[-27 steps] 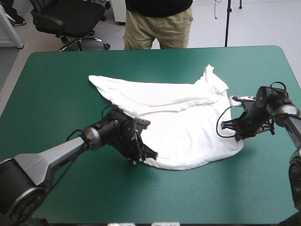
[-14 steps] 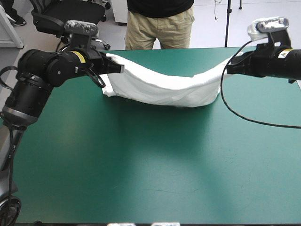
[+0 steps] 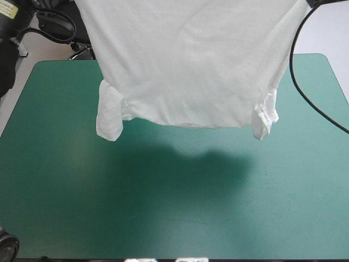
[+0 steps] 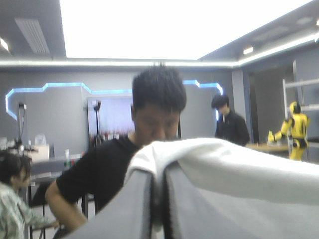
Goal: Fold the cloth
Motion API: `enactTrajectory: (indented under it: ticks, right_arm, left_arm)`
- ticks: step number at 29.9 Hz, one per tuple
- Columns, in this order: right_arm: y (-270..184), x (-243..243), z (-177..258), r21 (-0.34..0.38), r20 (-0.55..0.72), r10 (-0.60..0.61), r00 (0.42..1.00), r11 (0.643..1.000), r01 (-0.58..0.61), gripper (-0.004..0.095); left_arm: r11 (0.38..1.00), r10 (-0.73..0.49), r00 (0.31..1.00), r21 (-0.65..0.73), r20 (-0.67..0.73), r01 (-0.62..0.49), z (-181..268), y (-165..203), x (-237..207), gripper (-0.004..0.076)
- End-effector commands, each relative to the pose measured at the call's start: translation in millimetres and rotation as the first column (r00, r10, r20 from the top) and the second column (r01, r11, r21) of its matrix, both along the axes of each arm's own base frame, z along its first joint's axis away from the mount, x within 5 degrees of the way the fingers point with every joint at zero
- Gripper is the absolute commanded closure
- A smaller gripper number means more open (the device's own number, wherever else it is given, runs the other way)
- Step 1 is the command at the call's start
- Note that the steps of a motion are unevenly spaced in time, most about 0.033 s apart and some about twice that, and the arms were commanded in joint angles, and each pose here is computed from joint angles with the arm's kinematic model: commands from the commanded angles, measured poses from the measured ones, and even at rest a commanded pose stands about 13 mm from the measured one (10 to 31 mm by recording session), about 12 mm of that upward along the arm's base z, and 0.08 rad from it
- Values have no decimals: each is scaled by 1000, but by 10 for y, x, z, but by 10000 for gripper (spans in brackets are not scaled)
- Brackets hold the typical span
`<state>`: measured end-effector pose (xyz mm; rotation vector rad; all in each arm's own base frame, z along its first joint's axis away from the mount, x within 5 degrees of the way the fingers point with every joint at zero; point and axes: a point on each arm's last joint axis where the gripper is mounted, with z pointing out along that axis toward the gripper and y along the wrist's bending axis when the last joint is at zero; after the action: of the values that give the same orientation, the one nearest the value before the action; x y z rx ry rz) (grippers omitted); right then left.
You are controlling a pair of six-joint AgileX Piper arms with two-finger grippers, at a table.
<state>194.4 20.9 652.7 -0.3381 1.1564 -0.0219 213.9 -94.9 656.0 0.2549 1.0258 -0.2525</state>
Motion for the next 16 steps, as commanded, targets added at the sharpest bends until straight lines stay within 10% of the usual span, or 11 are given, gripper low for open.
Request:
enactTrajectory:
  ticks: [1, 16]
  right_arm:
    - [-18, -416, 298, 21, 208, -25, 978, 1000, 22, 925]
    - [28, -68, 189, 35, 83, 46, 996, 998, -49, 925]
  left_arm:
    - [997, 12, 970, -78, 245, 8, 327, 197, -458, 741]
    - [998, 60, 990, 26, 124, -63, 152, 73, -148, 741]
